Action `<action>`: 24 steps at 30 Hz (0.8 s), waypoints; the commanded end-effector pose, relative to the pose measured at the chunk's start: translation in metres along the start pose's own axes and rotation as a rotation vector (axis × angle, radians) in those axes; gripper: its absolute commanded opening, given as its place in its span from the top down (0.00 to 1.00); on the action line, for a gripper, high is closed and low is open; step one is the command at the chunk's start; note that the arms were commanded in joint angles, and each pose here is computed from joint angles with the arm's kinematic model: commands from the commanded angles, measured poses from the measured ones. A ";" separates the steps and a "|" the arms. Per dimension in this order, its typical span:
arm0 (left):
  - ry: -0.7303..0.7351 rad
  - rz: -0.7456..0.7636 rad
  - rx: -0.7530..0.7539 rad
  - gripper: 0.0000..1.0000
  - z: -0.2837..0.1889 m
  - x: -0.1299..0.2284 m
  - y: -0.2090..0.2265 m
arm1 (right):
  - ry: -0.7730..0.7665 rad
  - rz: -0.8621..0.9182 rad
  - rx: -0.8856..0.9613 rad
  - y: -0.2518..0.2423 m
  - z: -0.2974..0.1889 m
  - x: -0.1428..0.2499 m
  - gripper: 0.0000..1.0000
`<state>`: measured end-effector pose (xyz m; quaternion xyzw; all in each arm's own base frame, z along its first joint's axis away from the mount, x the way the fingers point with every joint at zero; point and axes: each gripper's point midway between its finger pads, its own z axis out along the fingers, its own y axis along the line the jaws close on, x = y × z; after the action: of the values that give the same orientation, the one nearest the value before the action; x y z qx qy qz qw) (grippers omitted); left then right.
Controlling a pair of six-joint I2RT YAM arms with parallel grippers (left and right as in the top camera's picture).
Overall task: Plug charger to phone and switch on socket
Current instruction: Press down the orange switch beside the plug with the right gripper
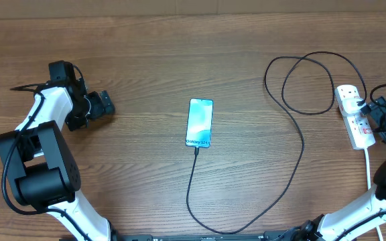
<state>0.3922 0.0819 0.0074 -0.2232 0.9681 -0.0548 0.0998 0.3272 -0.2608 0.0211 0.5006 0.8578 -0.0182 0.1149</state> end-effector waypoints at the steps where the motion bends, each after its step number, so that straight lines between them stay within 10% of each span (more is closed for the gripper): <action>1: 0.054 -0.011 -0.027 0.00 0.014 0.014 0.009 | 0.061 -0.012 -0.005 0.002 0.011 0.020 0.00; 24: 0.054 -0.011 -0.027 0.00 0.014 0.014 0.009 | 0.136 -0.044 -0.041 0.006 0.010 0.037 0.00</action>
<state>0.3922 0.0820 0.0074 -0.2232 0.9681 -0.0546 0.1000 0.3230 -0.2534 0.0206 0.5015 0.8592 -0.0026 0.1015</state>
